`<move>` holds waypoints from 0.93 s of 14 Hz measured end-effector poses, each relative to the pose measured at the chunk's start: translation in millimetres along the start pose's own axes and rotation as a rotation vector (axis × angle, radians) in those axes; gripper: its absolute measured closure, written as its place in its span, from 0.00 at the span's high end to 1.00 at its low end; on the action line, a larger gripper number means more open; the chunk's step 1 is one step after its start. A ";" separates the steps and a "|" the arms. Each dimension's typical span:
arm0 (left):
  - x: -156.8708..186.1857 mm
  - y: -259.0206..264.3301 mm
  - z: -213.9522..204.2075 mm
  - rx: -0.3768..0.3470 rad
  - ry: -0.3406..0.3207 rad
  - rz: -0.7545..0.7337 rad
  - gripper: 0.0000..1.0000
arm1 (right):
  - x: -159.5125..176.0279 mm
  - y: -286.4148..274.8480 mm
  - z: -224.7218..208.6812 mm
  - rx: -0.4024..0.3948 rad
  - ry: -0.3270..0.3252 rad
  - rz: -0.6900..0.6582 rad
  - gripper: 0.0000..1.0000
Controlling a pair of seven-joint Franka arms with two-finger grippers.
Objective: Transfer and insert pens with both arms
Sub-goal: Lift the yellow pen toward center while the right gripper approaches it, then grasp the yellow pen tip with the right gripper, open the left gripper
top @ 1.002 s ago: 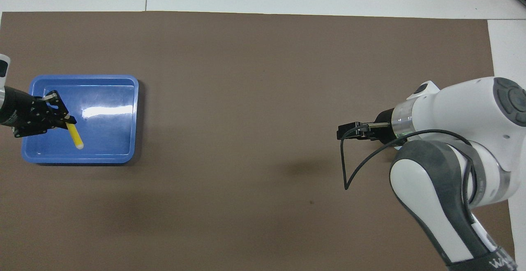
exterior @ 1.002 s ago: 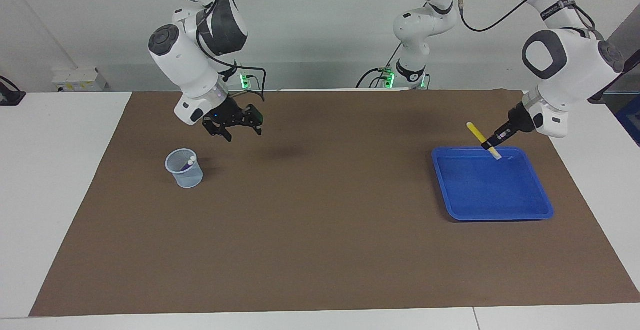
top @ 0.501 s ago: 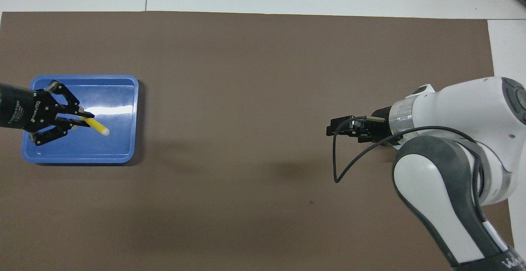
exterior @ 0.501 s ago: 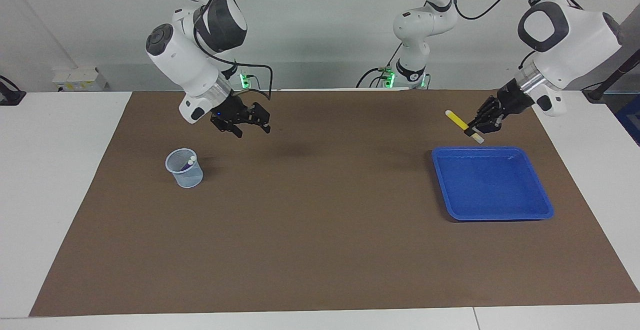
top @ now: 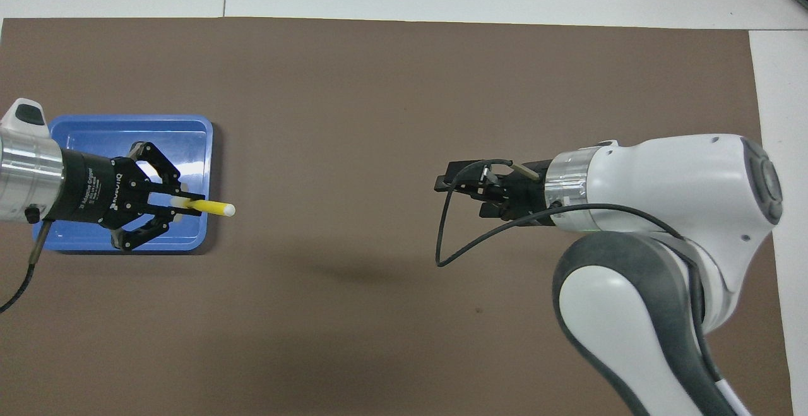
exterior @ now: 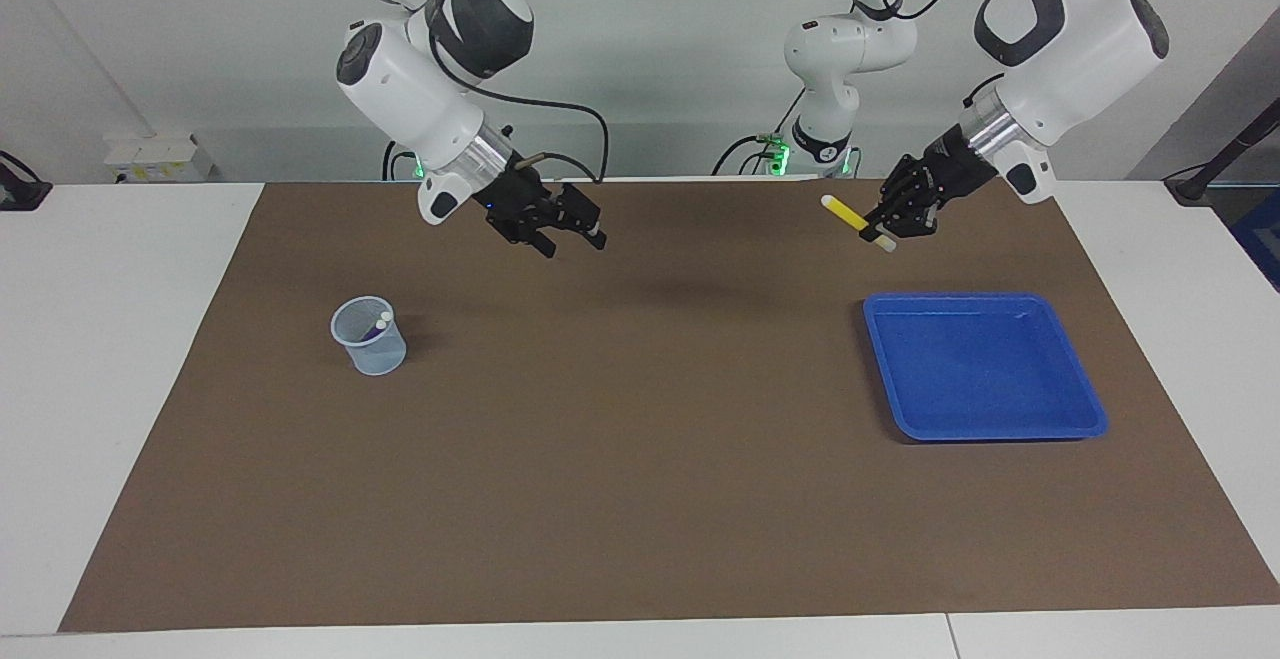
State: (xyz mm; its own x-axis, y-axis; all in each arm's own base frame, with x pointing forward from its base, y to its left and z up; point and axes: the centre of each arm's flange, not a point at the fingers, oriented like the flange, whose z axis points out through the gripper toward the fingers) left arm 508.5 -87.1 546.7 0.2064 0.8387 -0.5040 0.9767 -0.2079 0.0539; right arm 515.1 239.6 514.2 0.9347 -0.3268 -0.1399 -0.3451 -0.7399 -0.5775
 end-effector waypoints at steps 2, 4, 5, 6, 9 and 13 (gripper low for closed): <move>-7.5 -5.7 1.2 -0.007 -0.038 -0.066 0.17 | -24.1 -29.4 9.8 0.027 0.014 0.006 1.00; -15.3 -10.5 3.0 -0.007 -0.053 -0.109 0.17 | -48.7 -51.6 22.1 0.050 0.022 0.022 1.00; -23.2 -12.0 6.9 -0.001 -0.053 -0.122 0.17 | -57.3 -58.7 26.1 0.060 0.027 0.033 1.00; -31.2 -13.4 11.2 0.004 -0.053 -0.134 0.17 | -64.2 -64.7 28.9 0.070 0.032 0.042 1.00; -47.8 -19.4 24.0 0.002 -0.045 -0.158 0.17 | -89.8 -91.1 35.0 0.120 0.051 0.064 1.00; -53.9 -28.7 32.8 -0.012 -0.039 -0.172 0.17 | -139.0 -129.1 50.7 0.206 0.065 0.099 1.00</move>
State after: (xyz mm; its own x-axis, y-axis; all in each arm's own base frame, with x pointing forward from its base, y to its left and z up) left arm 467.4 -142.8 544.0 0.0342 0.8411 -0.5399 0.9980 -0.0573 -0.0259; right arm 434.1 410.4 567.4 0.8875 -0.4336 -0.1558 -0.4037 -0.5688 -0.7166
